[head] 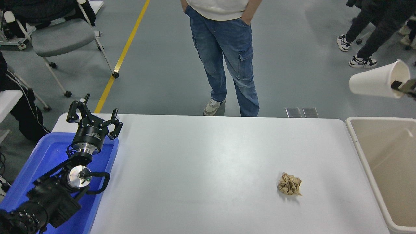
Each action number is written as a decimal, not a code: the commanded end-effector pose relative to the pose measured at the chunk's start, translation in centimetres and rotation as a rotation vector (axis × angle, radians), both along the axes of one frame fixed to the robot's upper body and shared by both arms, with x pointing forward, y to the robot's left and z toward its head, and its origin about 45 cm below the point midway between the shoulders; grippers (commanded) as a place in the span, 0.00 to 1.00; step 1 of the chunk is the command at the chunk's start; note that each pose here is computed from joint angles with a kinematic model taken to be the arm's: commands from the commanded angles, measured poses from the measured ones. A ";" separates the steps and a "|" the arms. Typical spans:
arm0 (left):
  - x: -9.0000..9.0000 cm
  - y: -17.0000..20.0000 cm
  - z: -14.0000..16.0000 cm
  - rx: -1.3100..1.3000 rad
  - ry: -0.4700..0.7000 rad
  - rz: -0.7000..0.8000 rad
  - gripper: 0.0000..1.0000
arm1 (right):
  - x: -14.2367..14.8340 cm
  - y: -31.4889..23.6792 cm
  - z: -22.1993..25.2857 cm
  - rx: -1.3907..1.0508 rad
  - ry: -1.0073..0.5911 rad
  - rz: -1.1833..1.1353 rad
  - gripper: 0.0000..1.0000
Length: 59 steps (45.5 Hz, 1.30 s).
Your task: Dispose of the paper cup in the dustbin
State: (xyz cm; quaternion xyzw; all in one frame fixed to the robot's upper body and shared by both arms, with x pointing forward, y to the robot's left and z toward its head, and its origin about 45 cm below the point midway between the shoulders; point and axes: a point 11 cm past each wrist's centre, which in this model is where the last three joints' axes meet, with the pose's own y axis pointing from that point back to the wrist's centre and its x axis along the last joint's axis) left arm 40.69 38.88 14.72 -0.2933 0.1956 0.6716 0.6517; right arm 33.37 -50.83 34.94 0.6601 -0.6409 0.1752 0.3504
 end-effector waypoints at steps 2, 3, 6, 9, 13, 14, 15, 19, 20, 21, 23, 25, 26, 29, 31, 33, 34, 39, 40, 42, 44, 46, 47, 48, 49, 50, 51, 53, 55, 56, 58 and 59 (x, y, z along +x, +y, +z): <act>0.0 0.0 0.0 0.000 -0.001 0.000 1.00 | -2.0 -5.5 -3.8 0.267 -0.032 -0.464 0.00; 0.0 0.0 0.0 0.000 0.000 -0.001 1.00 | -2.1 -6.0 -4.1 0.284 -0.034 -0.498 0.00; 0.0 0.0 0.0 0.000 0.000 -0.001 1.00 | -2.4 -7.5 -5.1 0.331 -0.039 -0.592 0.00; 0.0 0.0 0.0 0.000 0.000 -0.001 1.00 | -2.7 -8.5 -6.8 0.352 -0.021 -0.666 0.00; 0.0 0.0 0.0 0.000 0.000 0.001 1.00 | -2.9 -9.5 -9.6 0.376 -0.003 -0.748 0.00; 0.0 0.0 0.0 0.000 0.000 -0.001 1.00 | -3.0 -9.7 -10.2 0.381 -0.002 -0.765 0.00; 0.0 0.0 0.0 0.000 0.000 -0.001 1.00 | -3.0 -9.9 -10.8 0.385 -0.002 -0.780 0.00; 0.0 0.0 0.0 0.000 0.000 -0.001 1.00 | -3.3 -9.8 -13.9 0.411 0.012 -0.828 0.00; 0.0 0.0 0.0 0.000 0.000 -0.001 1.00 | -3.4 -9.8 -14.6 0.419 0.014 -0.841 0.00; 0.0 0.0 0.0 0.000 0.000 -0.001 1.00 | -3.5 -9.8 -15.3 0.428 0.017 -0.855 0.00; 0.0 0.0 0.0 0.000 0.000 -0.001 1.00 | -4.1 -9.9 -16.8 0.435 0.031 -0.881 0.00; 0.0 0.0 0.0 0.000 -0.001 0.000 1.00 | -4.4 -9.6 -18.2 0.453 0.044 -0.904 0.00; 0.0 0.0 0.0 0.000 -0.001 0.000 1.00 | -4.3 -9.2 -18.9 0.467 0.046 -0.910 0.00; 0.0 0.0 0.0 0.000 -0.001 0.000 1.00 | -4.3 -8.9 -20.5 0.482 0.044 -0.934 0.00; 0.0 0.0 0.0 0.000 0.000 -0.001 1.00 | -4.4 -8.9 -21.4 0.472 0.039 -0.951 0.00; 0.0 0.0 0.0 0.000 0.000 -0.001 1.00 | -4.4 -8.6 -22.7 0.469 0.044 -0.969 0.00; 0.0 0.0 0.0 0.000 -0.001 0.000 1.00 | -4.3 -8.4 -23.2 0.468 0.047 -0.975 0.00; 0.0 0.0 0.0 0.000 0.000 -0.001 1.00 | -4.0 -8.2 -24.6 0.457 0.041 -0.999 0.00; 0.0 0.0 0.0 0.000 0.000 -0.001 1.00 | -3.8 -8.1 -24.7 0.461 0.040 -0.993 0.00; 0.0 0.0 0.0 0.000 -0.001 0.000 1.00 | -3.9 -8.0 -25.2 0.467 0.049 -0.989 0.00; 0.0 0.0 0.0 0.000 0.000 -0.001 1.00 | -4.0 -8.1 -25.4 0.472 0.056 -0.989 0.00; 0.0 0.0 0.0 0.000 -0.001 0.000 1.00 | -3.9 -8.1 -25.4 0.475 0.060 -0.985 0.00; 0.0 0.0 0.0 0.000 0.000 -0.001 1.00 | -3.8 -8.1 -25.5 0.478 0.061 -0.980 0.00; 0.0 0.0 0.0 0.000 -0.001 0.000 1.00 | -3.8 -8.1 -25.5 0.480 0.062 -0.975 0.00; 0.0 0.0 0.0 0.000 -0.001 0.000 1.00 | -3.8 -8.1 -25.4 0.482 0.061 -0.971 0.00; 0.0 0.0 0.0 0.000 -0.001 0.000 1.00 | -3.7 -8.2 -25.3 0.482 0.058 -0.968 0.00; 0.0 0.0 0.0 0.000 -0.001 0.000 1.00 | -3.7 -8.3 -25.3 0.482 0.057 -0.965 0.00; 0.0 0.0 0.0 0.000 -0.001 0.000 1.00 | -3.6 -8.3 -25.2 0.485 0.057 -0.961 0.00; 0.0 0.0 0.0 -0.001 0.000 0.000 1.00 | -3.7 -8.2 -25.3 0.487 0.060 -0.958 0.00; 0.0 0.0 0.0 0.000 -0.001 0.000 1.00 | -3.7 -8.2 -25.3 0.487 0.060 -0.958 0.00; 0.0 0.0 0.0 0.000 -0.001 0.000 1.00 | -3.7 -8.2 -25.3 0.488 0.060 -0.957 0.00; 0.0 0.0 0.0 0.000 0.000 -0.001 1.00 | -3.7 -8.1 -25.4 0.487 0.064 -0.954 0.00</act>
